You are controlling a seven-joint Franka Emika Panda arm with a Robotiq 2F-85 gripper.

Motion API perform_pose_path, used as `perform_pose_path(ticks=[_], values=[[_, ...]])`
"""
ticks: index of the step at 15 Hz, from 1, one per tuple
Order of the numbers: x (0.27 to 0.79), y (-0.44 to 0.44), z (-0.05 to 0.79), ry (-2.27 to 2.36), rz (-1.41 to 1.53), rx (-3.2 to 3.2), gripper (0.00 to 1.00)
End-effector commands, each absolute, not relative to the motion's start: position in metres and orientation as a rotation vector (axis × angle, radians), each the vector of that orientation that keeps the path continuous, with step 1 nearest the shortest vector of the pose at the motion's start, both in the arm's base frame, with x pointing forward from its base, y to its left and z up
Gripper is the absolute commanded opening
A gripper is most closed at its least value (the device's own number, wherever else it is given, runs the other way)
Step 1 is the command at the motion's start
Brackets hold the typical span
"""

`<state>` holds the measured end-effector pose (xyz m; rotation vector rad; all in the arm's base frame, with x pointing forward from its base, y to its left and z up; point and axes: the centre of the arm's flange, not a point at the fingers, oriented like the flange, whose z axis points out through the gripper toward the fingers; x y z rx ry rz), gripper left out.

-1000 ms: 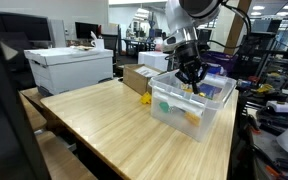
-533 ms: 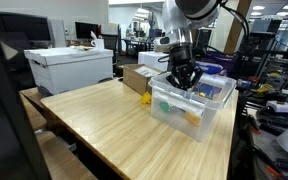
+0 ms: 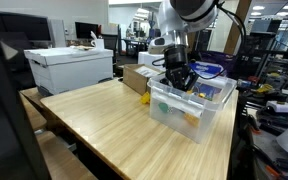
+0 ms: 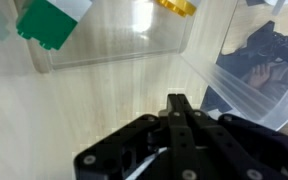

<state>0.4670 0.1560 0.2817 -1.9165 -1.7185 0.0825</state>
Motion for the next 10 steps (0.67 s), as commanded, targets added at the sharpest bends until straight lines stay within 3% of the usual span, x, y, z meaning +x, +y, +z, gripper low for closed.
perform_pose_path(ticks=[1,10], values=[[0.47,0.163,0.28,-1.708,0.011,-1.865,0.02],[0.468,0.187,0.273,-1.729,0.007,-1.773,0.02]])
